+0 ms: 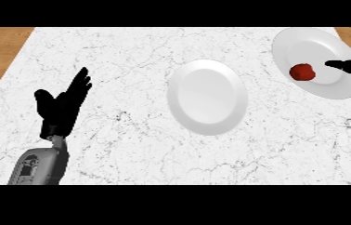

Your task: Pick the bell pepper from the plate and place it in the plate

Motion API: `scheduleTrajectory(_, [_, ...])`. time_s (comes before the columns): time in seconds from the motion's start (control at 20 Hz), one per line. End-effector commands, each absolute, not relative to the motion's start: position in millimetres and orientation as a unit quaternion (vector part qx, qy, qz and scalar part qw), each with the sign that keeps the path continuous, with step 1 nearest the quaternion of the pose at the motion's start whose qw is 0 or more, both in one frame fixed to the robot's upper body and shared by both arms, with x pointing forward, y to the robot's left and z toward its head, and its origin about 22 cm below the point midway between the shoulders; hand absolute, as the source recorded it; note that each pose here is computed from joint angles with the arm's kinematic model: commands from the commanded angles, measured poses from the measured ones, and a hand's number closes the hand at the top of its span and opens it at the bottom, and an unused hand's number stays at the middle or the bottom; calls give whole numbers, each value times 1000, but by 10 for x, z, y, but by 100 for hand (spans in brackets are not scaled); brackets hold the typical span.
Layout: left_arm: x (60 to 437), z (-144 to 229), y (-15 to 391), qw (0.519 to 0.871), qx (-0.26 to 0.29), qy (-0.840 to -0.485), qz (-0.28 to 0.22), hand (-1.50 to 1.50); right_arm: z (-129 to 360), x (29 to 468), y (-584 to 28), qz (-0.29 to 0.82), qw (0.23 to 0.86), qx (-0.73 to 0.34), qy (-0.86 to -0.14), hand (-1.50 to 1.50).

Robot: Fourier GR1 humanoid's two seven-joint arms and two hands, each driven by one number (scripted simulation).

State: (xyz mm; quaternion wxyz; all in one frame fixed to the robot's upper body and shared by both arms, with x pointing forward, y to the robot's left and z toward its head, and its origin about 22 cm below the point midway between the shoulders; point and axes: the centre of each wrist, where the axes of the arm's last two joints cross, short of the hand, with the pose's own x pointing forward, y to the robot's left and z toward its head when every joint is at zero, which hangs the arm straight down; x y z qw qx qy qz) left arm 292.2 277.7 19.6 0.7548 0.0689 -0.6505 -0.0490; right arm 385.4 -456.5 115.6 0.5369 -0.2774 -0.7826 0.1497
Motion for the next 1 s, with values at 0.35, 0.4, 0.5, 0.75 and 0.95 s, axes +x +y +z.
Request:
scheduleTrajectory(0.35, [2881,264,2741,754,66,-652,-53,0,1330,3704,-4878,52,641,-103,-759,-150])
scheduleTrajectory(0.4, [2836,143,2679,755,62,-650,-56,0,1329,3584,-5020,52,636,-104,-763,-150])
scheduleTrajectory(0.5, [2994,356,2771,753,69,-652,-51,0,1239,3608,-4955,55,622,-110,-773,-150])
scheduleTrajectory(0.75, [2925,256,2618,756,67,-649,-56,0,1116,3465,-5067,43,609,-117,-783,-150])
scheduleTrajectory(0.95, [2937,217,2765,753,63,-653,-55,0,1127,3210,-5327,53,611,-125,-780,-150])
